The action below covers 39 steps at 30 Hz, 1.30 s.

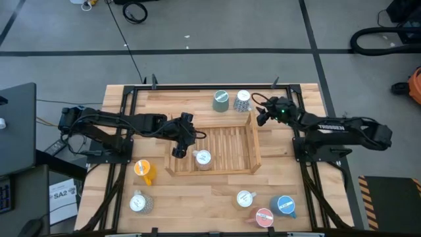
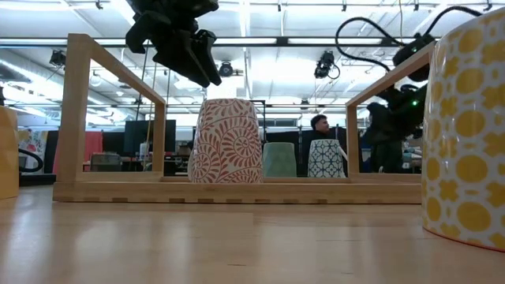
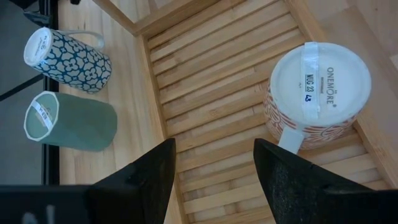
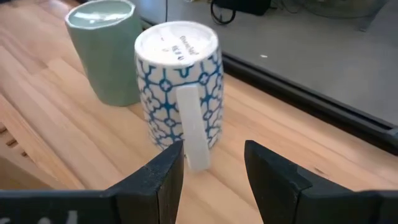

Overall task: Place coffee mugs
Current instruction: Put the blue patterned mug on the shelf

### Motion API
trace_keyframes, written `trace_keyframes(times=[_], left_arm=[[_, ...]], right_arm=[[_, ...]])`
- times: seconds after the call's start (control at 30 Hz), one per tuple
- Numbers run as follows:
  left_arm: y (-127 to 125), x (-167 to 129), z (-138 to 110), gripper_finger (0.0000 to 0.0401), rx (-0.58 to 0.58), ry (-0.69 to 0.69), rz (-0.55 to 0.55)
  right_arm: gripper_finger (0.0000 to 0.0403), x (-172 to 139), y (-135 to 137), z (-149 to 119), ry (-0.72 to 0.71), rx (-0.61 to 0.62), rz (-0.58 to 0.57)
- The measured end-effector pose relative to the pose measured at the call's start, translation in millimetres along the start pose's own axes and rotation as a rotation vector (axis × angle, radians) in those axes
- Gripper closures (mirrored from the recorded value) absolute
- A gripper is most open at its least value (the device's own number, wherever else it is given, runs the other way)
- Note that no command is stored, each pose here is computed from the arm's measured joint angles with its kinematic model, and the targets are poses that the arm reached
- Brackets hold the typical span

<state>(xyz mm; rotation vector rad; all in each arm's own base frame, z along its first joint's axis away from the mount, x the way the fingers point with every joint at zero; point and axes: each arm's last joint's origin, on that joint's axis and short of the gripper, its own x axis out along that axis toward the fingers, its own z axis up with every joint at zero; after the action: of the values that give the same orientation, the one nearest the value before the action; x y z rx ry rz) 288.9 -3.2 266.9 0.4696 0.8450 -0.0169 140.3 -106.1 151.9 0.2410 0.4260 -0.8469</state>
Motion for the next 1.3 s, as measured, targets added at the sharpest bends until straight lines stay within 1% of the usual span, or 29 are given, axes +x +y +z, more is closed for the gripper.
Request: trace_keyframes(times=[0.1, 0.23, 0.43, 0.67, 0.97, 1.2, 1.3], left_arm=[[0.0, 0.0, 0.0, 0.0179, 0.000, 0.000, 0.000], [-0.1, 0.0, 0.0, 0.0179, 0.000, 0.000, 0.000], [0.0, 0.0, 0.0, 0.0179, 0.000, 0.000, 0.000], [0.0, 0.0, 0.0, 0.0179, 0.000, 0.000, 0.000], [0.0, 0.0, 0.3, 0.0179, 0.000, -0.003, 0.001], [0.1, 0.0, 0.3, 0.0179, -0.001, -0.003, 0.001], [0.1, 0.0, 0.3, 0.0179, 0.000, -0.003, 0.001]], right_arm=[[0.0227, 6.8, 1.3, -2.3, 0.008, -0.008, 0.005], [0.0227, 15.7, 2.6, -7.2, 0.029, -0.047, 0.003], [0.0227, 25.7, 4.5, -8.9, 0.006, -0.058, 0.009], [0.0227, 36.1, 5.4, -15.8, 0.022, -0.089, 0.005], [0.0227, 48.4, -1.3, -19.5, -0.005, -0.078, -0.028], [0.0227, 55.7, -5.9, -29.0, 0.051, -0.072, 0.003], [0.0227, 59.1, -8.2, -32.0, 0.057, -0.066, -0.002]])
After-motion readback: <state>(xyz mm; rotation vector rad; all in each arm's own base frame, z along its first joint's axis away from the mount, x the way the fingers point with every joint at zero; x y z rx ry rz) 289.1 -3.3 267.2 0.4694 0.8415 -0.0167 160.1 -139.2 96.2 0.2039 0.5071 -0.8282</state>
